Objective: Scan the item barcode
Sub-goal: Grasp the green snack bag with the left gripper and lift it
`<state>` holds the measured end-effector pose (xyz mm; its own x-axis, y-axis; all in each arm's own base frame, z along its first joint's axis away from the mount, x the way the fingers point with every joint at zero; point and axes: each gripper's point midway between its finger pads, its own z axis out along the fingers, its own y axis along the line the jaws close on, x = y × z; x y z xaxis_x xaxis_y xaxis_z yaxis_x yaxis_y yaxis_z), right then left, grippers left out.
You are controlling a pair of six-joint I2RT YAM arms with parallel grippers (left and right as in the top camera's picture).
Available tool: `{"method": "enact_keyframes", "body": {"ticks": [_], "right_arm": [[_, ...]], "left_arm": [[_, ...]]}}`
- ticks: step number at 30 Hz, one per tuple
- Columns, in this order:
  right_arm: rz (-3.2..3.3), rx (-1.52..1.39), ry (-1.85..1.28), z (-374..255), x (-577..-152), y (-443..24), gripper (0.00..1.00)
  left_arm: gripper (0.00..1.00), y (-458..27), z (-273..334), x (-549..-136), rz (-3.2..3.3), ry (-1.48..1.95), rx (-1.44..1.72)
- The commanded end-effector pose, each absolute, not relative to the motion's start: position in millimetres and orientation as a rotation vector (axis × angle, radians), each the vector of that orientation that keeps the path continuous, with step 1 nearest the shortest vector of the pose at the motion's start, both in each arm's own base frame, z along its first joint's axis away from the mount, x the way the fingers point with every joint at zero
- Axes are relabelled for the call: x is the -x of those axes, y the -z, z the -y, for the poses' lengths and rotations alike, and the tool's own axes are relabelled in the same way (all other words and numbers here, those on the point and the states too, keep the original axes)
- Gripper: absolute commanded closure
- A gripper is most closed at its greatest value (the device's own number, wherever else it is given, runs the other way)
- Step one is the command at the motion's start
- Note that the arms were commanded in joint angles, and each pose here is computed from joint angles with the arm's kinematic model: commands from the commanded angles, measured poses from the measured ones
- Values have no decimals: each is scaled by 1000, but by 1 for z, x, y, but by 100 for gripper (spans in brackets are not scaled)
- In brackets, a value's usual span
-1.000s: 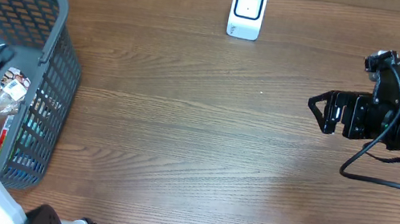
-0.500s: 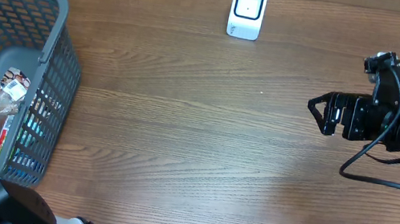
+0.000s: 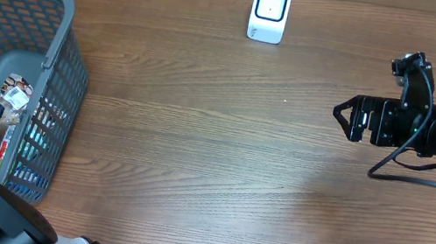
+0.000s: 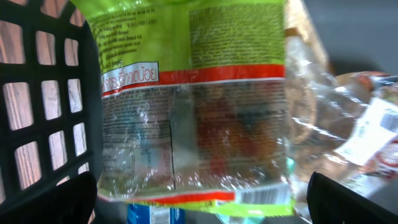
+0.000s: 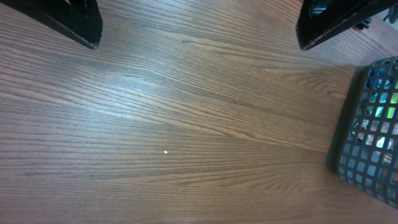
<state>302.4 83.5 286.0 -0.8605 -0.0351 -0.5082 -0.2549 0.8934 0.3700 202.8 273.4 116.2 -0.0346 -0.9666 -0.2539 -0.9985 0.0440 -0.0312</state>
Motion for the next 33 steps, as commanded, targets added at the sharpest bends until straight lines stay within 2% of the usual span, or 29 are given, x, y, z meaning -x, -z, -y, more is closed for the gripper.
{"method": "enact_keyframes", "body": {"ticks": [1,11,14,19,21,22,24,25,26,33], "right_arm": [[-2561,210,-607,-86,-305,-283,0],[-2579,206,-610,-86,-307,-278,0],[-2579,206,-610,-86,-307,-278,0],[-2578,205,-610,-86,-307,-278,0],[-2575,206,-610,-86,-308,-279,0],[-2574,207,-609,-86,-308,-279,0],[-2567,209,-608,-86,-309,-280,0],[-2563,209,-606,-86,-310,-280,0],[-2557,210,-605,-86,-312,-281,0],[-2547,213,-604,-86,-314,-282,0]], "left_arm": [[0,-95,-275,-194,-2184,-302,2040],[0,-35,-280,-198,-2291,-289,2116],[19,-22,-272,-200,-2328,-229,2139],[28,-31,-271,-204,-2331,-192,2119],[37,-40,-271,-214,-2344,-131,2073],[50,-45,-272,-218,-2340,-112,2058],[68,-59,-273,-227,-2324,-55,2042],[86,-67,-274,-231,-2317,-34,2036],[96,-76,-274,-236,-2310,-5,2030],[96,-132,-276,-252,-2294,76,1984]]}}
